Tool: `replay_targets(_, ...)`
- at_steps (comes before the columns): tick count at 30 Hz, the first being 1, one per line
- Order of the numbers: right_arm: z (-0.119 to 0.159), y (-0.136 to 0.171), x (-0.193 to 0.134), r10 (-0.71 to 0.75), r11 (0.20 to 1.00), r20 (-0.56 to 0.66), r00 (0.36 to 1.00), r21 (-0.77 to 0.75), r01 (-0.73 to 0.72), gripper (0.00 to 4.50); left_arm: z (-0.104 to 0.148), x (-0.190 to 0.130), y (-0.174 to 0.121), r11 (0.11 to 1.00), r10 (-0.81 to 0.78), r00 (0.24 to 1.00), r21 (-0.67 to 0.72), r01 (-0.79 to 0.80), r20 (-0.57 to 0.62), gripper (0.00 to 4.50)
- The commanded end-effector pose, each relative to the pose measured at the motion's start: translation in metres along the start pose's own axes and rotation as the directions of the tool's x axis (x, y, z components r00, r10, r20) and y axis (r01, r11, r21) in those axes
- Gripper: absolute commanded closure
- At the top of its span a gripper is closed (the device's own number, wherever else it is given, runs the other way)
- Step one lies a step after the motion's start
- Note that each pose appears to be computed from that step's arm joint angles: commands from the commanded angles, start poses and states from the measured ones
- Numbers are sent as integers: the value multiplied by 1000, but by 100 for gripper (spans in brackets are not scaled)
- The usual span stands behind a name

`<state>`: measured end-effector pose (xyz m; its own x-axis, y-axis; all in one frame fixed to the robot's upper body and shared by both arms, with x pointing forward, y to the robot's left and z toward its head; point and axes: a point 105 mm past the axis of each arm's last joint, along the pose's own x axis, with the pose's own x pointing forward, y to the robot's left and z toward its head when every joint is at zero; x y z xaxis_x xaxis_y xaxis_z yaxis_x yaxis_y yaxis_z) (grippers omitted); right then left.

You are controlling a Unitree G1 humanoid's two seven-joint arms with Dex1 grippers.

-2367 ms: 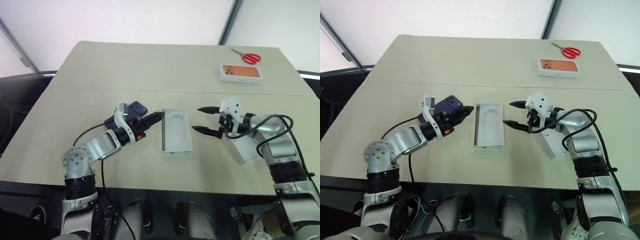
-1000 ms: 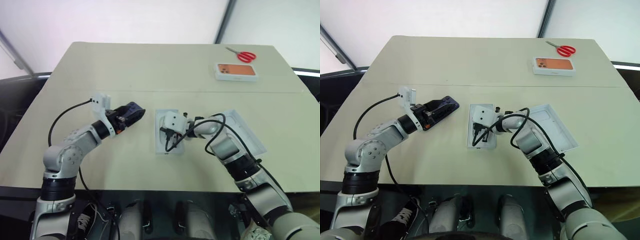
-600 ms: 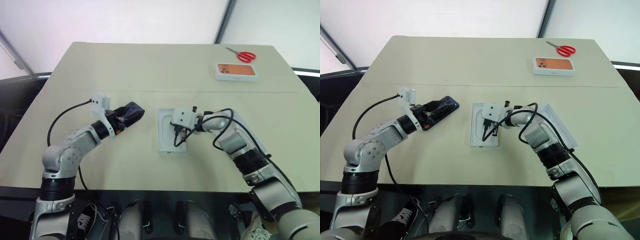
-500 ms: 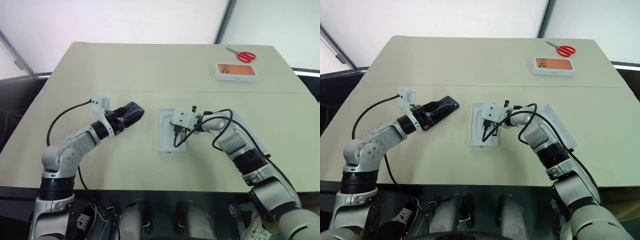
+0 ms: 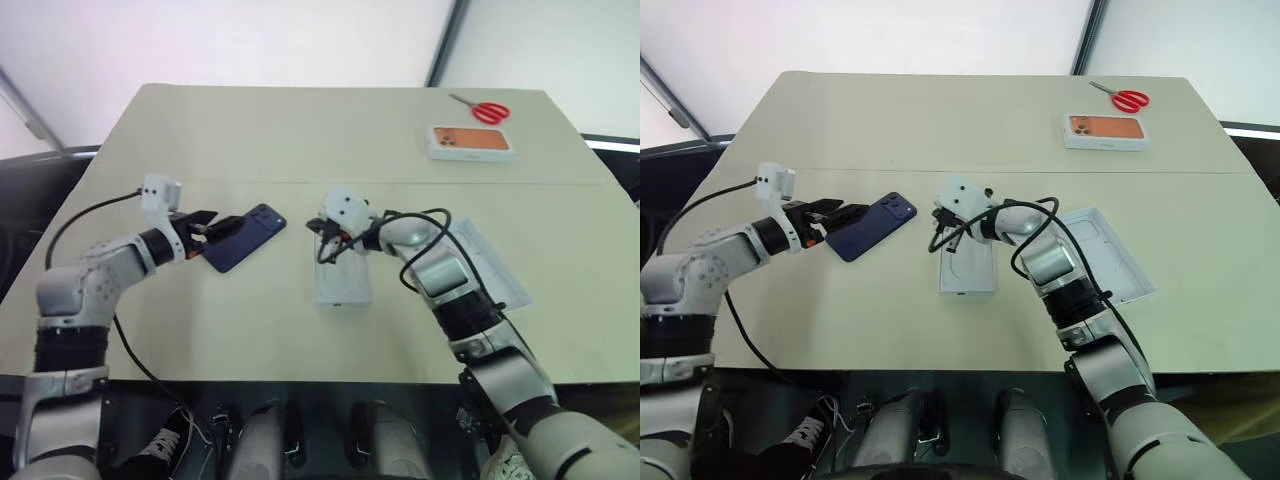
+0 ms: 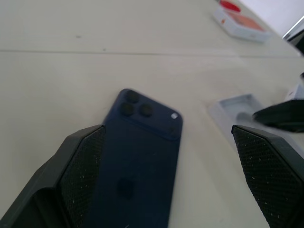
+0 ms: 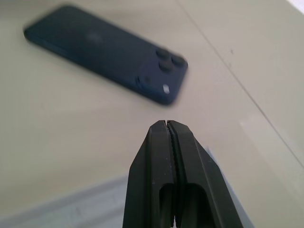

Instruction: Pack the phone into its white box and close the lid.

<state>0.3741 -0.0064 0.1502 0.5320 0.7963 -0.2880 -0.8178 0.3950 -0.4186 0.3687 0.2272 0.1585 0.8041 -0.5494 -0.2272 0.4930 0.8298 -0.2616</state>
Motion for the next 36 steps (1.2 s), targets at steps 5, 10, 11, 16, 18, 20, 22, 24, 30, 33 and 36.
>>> replay_targets(5,10,20,28,23,1000,-23,999,4,-23,446,10,6,21,994,-17,998,108,24,-67,0)
replay_targets(10,7,26,38,24,999,-67,997,-37,-26,446,-4,26,22,994,-81,981,64,93,-174,0)
replay_targets(11,9,26,38,26,999,-60,998,-30,-28,446,-13,27,22,994,-95,970,31,105,-222,0)
replay_targets(16,6,22,36,10,1000,-72,997,-24,-12,446,-51,26,12,978,-208,895,-75,194,-395,0)
replay_targets(18,3,21,35,4,1000,-77,997,-18,-5,446,-55,26,8,972,-235,878,-89,217,-417,0)
replay_targets(20,3,19,33,-1,1000,-78,997,-13,0,446,-59,24,3,964,-266,861,-120,237,-433,0)
replay_targets(22,3,19,32,-2,1000,-78,997,-14,1,446,-61,21,-6,947,-322,841,-167,276,-436,0)
replay_targets(24,4,18,33,-4,1000,-71,997,-2,4,446,-62,15,-17,927,-371,822,-215,306,-431,0)
replay_targets(30,-1,22,36,5,999,-85,996,-36,-9,446,-69,-3,-30,920,-386,815,-240,309,-431,0)
replay_targets(33,-2,22,36,10,999,-85,996,-42,-14,446,-75,-8,-24,942,-331,836,-206,266,-437,0)
replay_targets(36,-1,19,33,16,998,-83,996,-55,-20,446,-68,-6,-16,953,-285,883,-213,217,-373,0)
